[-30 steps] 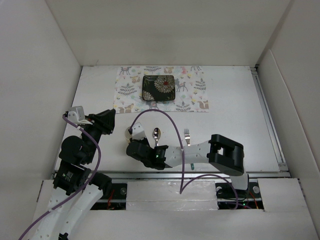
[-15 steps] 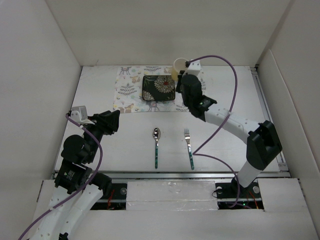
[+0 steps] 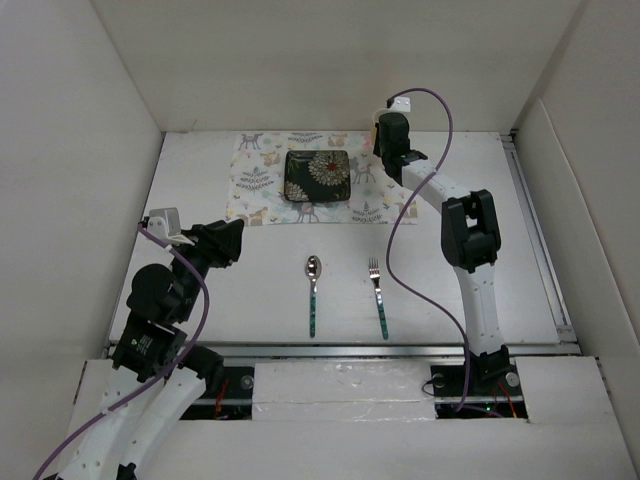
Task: Set the dinner table for one person
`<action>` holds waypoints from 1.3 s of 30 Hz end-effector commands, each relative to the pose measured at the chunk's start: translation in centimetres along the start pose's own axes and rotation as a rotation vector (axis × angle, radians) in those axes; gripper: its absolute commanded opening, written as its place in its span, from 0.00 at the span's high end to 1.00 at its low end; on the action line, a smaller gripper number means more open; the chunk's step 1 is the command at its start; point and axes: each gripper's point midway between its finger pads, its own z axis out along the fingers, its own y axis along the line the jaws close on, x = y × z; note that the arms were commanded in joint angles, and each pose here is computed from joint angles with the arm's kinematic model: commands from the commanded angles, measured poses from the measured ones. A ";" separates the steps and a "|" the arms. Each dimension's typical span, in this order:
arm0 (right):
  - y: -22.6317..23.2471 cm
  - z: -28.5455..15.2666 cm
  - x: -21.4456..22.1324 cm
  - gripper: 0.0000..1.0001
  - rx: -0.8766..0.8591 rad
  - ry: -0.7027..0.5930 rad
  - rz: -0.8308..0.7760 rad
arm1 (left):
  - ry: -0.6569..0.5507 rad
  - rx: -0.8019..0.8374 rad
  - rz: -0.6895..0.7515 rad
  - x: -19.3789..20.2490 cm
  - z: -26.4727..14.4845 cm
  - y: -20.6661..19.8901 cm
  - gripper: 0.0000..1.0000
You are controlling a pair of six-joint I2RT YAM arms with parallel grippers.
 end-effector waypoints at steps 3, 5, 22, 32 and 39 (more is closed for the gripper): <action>-0.3 1.0 -8.2 1.00 -0.020 -0.185 0.089 | -0.020 0.021 0.005 -0.7 0.7 -0.6 0.55; -1.0 1.8 -7.2 1.00 -0.010 -0.170 0.093 | -0.014 0.021 0.007 -0.5 0.8 -0.6 0.55; -4.1 4.9 -3.0 0.91 0.039 -0.107 0.100 | 0.025 0.015 0.015 0.4 1.9 -0.5 0.55; -5.6 2.2 -5.1 0.36 0.041 -0.107 0.147 | 0.021 0.027 0.010 0.3 1.8 -0.7 0.55; -5.5 -5.6 -11.7 0.38 0.012 -0.206 0.185 | 0.008 0.038 0.007 -0.1 1.3 -0.9 0.56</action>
